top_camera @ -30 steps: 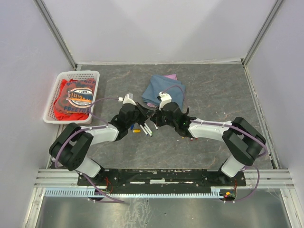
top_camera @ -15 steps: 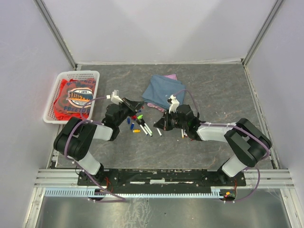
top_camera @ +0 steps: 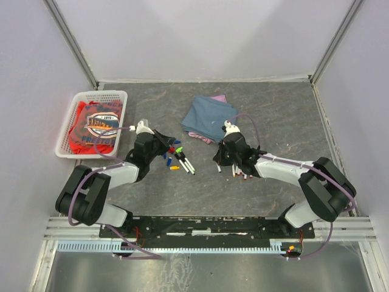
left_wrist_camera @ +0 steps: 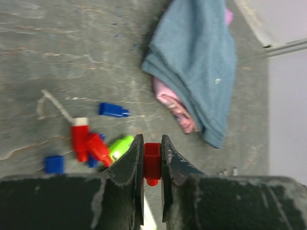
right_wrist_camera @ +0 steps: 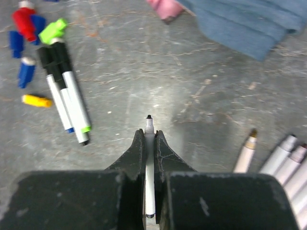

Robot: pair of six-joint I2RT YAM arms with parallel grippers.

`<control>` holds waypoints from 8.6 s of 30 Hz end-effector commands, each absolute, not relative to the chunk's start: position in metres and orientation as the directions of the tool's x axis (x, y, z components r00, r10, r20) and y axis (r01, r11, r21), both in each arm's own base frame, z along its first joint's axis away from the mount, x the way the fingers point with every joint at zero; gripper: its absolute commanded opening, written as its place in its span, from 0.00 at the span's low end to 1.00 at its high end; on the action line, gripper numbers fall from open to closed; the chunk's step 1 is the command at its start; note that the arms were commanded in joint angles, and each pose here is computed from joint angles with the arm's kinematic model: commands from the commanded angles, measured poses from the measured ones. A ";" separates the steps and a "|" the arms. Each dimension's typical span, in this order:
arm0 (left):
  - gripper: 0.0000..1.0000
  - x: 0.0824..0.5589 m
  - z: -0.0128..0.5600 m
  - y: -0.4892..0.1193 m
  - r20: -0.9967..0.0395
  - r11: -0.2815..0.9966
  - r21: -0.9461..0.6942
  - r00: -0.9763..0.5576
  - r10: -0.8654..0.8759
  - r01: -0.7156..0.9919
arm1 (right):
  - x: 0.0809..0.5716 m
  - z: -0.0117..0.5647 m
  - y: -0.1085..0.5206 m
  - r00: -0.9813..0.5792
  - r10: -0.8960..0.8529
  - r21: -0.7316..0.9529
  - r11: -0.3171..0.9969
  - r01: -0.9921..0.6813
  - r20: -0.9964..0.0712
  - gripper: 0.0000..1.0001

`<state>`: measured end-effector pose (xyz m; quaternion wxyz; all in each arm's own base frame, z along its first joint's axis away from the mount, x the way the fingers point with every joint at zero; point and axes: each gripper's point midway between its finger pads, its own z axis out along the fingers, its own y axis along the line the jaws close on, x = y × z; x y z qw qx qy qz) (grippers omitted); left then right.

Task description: Open the pen caps

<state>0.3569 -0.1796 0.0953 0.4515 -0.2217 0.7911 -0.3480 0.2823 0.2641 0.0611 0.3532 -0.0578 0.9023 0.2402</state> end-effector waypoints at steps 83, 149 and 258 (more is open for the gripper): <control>0.47 0.310 0.086 -0.147 -0.729 0.839 -0.542 -0.472 -0.496 -0.044 | 0.290 0.063 0.372 -0.641 -0.257 0.147 0.850 -0.506 -0.723 0.34; 0.59 0.314 0.122 -0.219 -0.503 0.572 -0.815 -0.600 -0.622 0.090 | 0.247 0.103 0.367 -0.623 -0.155 0.305 0.767 -0.565 -0.767 0.01; 0.03 0.361 0.162 -0.222 -0.485 0.514 -0.856 -0.431 -0.761 0.056 | 0.268 0.069 0.323 -0.610 -0.209 0.138 0.871 -0.472 -0.764 0.01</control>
